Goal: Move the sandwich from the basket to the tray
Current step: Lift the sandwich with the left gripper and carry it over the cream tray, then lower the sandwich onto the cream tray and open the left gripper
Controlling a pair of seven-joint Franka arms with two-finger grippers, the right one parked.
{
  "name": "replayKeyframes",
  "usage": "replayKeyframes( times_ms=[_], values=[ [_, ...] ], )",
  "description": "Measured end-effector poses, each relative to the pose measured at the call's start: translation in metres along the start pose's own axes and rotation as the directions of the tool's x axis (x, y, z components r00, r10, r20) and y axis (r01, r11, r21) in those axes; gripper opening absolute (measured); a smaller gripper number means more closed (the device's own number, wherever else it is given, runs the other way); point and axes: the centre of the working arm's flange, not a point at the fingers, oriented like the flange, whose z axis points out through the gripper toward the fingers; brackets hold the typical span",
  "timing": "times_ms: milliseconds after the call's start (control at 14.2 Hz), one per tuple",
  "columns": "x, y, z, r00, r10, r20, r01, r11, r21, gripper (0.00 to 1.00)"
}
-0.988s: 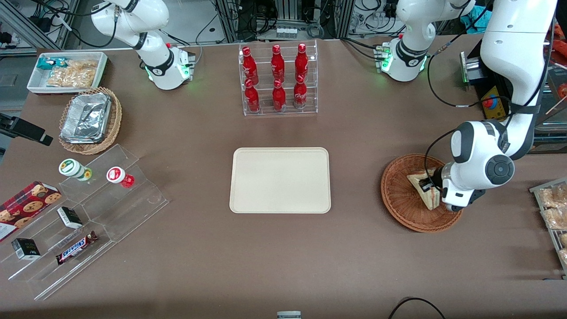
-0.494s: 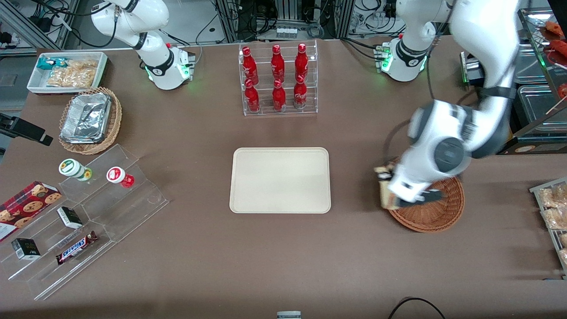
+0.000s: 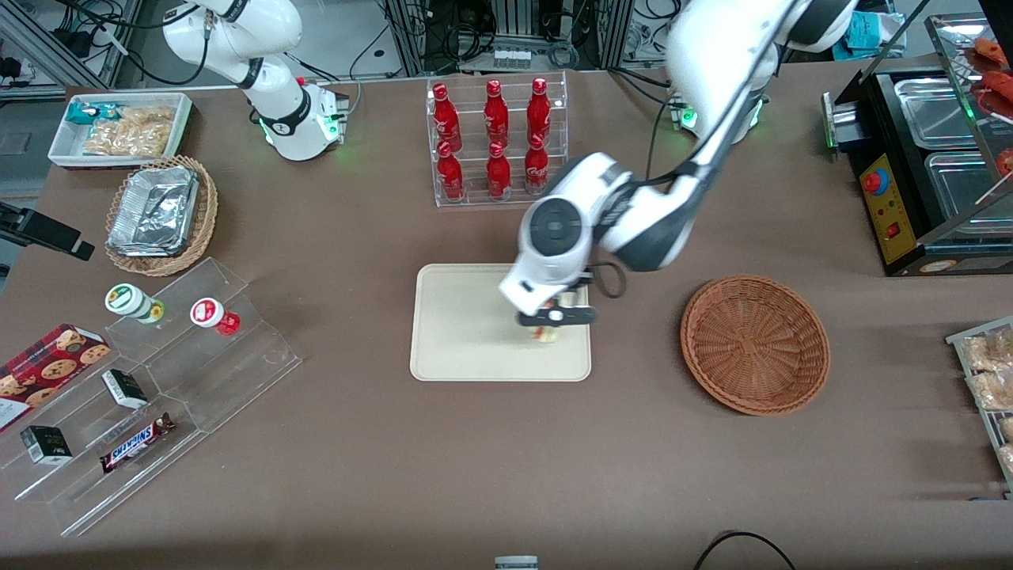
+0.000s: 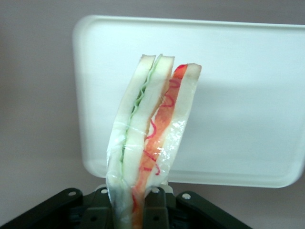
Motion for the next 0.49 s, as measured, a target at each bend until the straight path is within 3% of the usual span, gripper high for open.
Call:
replayKeyframes(
  times_ms=[353, 494],
  values=[
    [0.005, 0.055, 0.05, 0.995, -0.094, -0.021, 0.093, 0.995, -0.045, 0.15],
    [0.012, 0.053, 0.07, 0.995, -0.092, -0.039, 0.092, 0.996, -0.019, 0.15]
  ],
)
